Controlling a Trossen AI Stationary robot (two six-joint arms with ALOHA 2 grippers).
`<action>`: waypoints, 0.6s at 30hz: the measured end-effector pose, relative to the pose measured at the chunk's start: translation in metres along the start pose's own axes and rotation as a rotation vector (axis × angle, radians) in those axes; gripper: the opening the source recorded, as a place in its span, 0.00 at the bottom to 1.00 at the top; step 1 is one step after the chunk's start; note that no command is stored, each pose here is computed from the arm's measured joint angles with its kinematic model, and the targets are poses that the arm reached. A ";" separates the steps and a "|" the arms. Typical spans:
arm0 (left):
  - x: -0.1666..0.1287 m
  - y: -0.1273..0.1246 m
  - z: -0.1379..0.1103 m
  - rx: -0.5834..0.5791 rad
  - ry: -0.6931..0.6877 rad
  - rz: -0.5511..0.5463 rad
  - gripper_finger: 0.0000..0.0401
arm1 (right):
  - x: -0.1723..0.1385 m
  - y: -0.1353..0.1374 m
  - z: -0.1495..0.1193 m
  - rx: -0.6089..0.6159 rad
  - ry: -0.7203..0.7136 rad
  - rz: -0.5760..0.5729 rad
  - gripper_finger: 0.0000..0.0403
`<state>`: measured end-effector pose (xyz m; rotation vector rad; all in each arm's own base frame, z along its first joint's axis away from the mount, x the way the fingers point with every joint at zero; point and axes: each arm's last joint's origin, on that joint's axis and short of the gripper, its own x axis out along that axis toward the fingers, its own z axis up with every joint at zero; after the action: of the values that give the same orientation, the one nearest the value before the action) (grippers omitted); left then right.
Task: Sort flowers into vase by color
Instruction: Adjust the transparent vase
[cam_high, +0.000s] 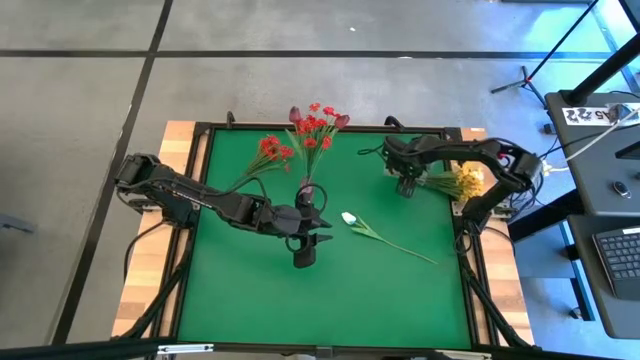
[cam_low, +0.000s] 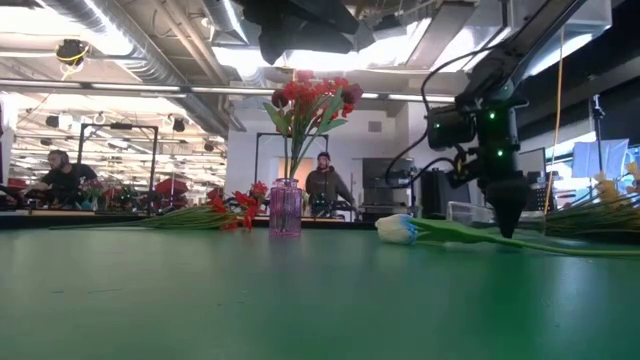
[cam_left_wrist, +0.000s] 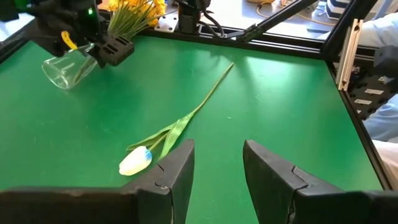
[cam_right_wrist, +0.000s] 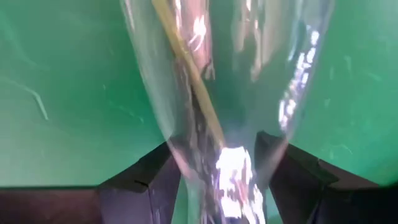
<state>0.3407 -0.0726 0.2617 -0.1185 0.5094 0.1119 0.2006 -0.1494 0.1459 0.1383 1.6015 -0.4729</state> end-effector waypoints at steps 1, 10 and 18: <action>0.000 0.000 0.000 0.000 0.000 0.000 0.33 | 0.001 0.002 0.001 -0.007 0.001 0.002 0.51; 0.000 0.000 0.000 -0.001 -0.002 0.001 0.33 | -0.002 0.028 0.011 -0.116 -0.039 -0.052 0.44; 0.000 0.000 0.000 -0.001 -0.003 0.001 0.33 | -0.009 0.058 0.017 -0.224 -0.104 -0.056 0.46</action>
<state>0.3409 -0.0724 0.2619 -0.1196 0.5068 0.1130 0.2382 -0.1012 0.1416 -0.0992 1.5474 -0.3350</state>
